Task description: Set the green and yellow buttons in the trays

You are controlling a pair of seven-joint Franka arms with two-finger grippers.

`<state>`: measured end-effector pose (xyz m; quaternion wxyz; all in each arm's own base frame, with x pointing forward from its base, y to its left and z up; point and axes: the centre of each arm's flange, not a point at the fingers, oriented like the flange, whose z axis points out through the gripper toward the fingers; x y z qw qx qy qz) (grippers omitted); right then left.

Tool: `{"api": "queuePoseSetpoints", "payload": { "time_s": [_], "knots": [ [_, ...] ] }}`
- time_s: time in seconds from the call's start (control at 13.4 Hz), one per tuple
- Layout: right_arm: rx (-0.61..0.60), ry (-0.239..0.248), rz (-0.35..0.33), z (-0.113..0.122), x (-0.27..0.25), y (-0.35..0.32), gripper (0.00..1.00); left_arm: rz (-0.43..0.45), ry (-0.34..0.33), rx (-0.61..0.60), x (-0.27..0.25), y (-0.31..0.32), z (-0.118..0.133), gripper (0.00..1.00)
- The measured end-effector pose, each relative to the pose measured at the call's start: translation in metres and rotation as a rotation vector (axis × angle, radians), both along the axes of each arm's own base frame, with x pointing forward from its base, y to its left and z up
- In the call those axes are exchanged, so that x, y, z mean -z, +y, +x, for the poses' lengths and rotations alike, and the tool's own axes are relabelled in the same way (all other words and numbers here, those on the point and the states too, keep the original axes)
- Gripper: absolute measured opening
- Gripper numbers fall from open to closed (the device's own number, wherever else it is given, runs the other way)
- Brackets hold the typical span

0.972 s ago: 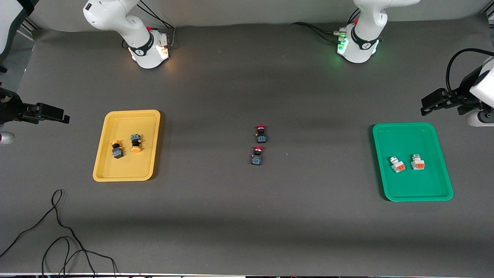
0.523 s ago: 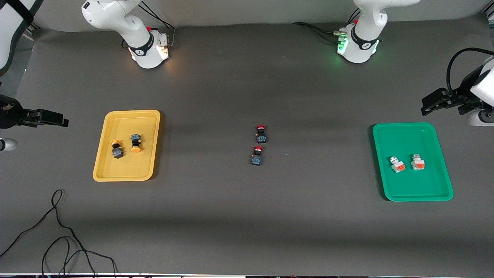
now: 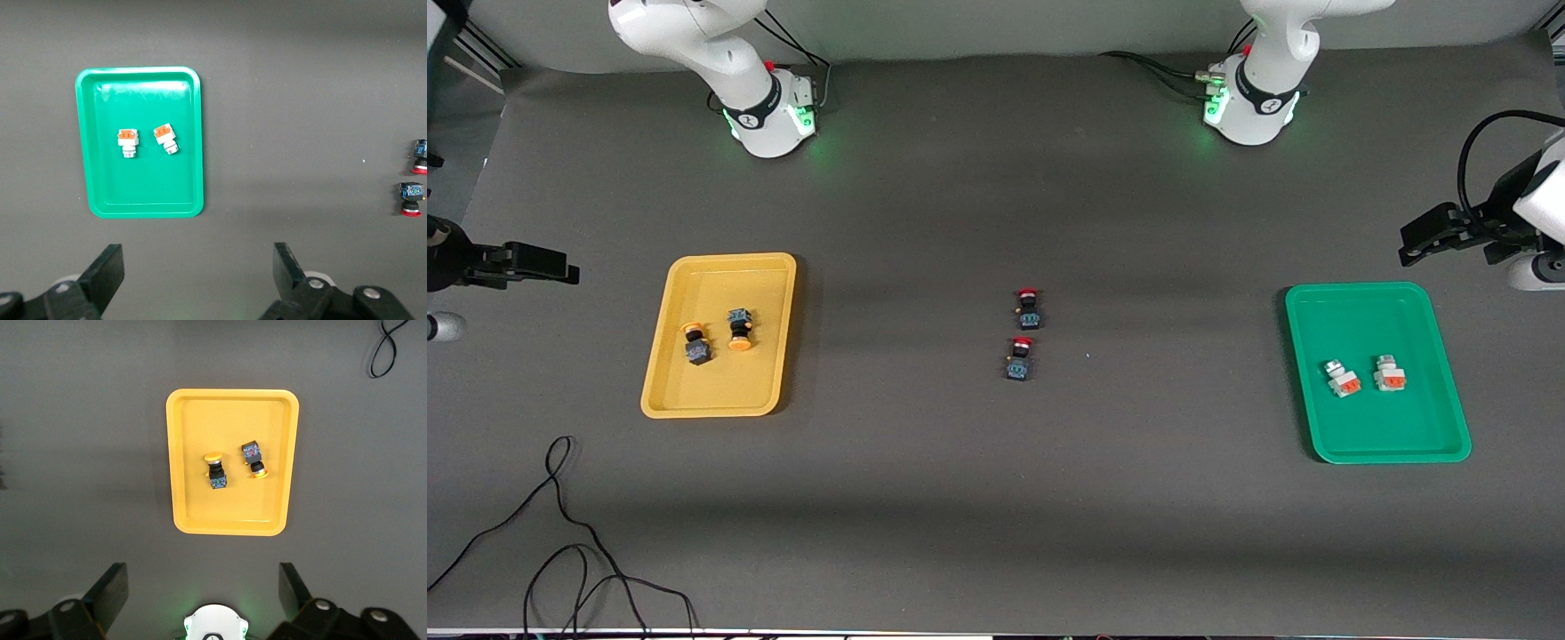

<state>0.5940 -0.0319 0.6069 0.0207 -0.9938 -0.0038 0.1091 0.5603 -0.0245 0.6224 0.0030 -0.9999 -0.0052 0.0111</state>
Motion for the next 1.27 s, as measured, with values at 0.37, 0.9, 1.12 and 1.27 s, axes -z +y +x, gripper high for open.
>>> {"api": "queuePoseSetpoints", "payload": {
  "time_s": [0.37,0.9,1.12,1.27],
  "knots": [
    [0.002,0.007,-0.015,-0.008,-0.009,0.014,1.00,0.000,0.000,0.000,0.000,0.000,0.000,1.00],
    [0.000,-0.091,-0.015,-0.043,-0.007,0.015,1.00,0.000,0.000,0.000,0.000,0.000,0.000,1.00],
    [-0.002,-0.136,-0.015,-0.060,-0.001,0.017,1.00,0.000,0.000,0.000,0.000,0.000,0.000,1.00],
    [-0.003,-0.140,-0.015,-0.065,0.002,0.018,1.00,0.000,0.000,0.000,0.000,0.000,0.000,1.00]
  ]
}}
